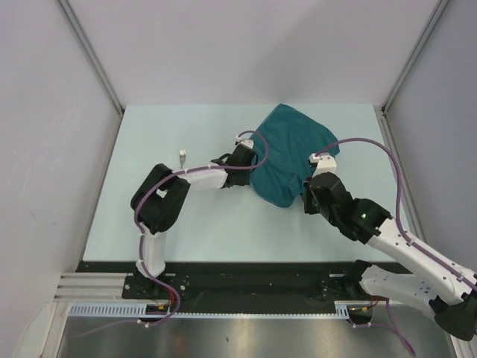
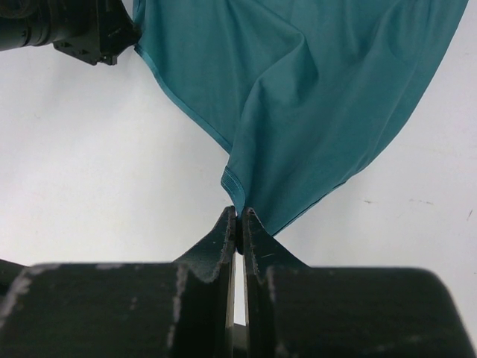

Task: Fold the napkin, place the utensils inside, and roll it up
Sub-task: Flatten the napkin out

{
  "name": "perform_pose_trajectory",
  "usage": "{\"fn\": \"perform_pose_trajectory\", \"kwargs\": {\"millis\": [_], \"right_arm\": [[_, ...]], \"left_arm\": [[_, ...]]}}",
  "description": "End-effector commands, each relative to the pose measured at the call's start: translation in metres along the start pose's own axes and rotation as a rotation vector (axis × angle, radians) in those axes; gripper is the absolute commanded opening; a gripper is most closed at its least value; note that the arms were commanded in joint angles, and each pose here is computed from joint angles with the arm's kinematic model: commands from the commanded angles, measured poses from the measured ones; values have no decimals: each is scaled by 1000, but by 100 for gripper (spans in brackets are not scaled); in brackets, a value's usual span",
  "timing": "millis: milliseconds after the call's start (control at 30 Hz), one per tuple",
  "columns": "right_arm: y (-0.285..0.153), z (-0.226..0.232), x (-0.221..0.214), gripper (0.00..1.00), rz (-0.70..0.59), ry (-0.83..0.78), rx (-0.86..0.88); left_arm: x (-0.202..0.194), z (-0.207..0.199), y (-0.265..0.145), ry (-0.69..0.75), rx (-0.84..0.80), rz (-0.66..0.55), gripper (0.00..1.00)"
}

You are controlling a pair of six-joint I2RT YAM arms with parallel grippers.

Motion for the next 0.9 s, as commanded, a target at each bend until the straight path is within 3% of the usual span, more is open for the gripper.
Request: {"fn": "perform_pose_trajectory", "kwargs": {"millis": [0, 167, 267, 333, 500, 667, 867], "right_arm": [[-5, -3, 10, 0, -54, 11, -9], [-9, -16, 30, 0, -103, -3, -85], [-21, -22, 65, 0, -188, -22, -132], [-41, -28, 103, 0, -284, -33, -172], [-95, -35, 184, 0, -522, -14, -203], [-163, -35, 245, 0, -754, -56, -138], [-241, -28, 276, 0, -940, -105, 51]], "left_arm": [[-48, 25, -12, 45, 68, 135, 0], [32, 21, -73, -34, -12, -87, 0], [82, 35, -121, -91, -48, -231, 0], [113, 52, -148, -138, -70, -316, 0], [183, 87, -258, -195, -133, -605, 0], [209, 112, -349, -215, -149, -796, 0], [219, 129, -470, -202, -135, -1027, 0]]}}
Point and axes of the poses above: each gripper's point midway between its finger pads, its own y axis out along the fingers, its own z axis along the line the jaws close on, x = y × z, the point moved 2 cm from there along -y, back along the fingers, and after that the axes turned 2 degrees about -y, right-handed, at the moved point
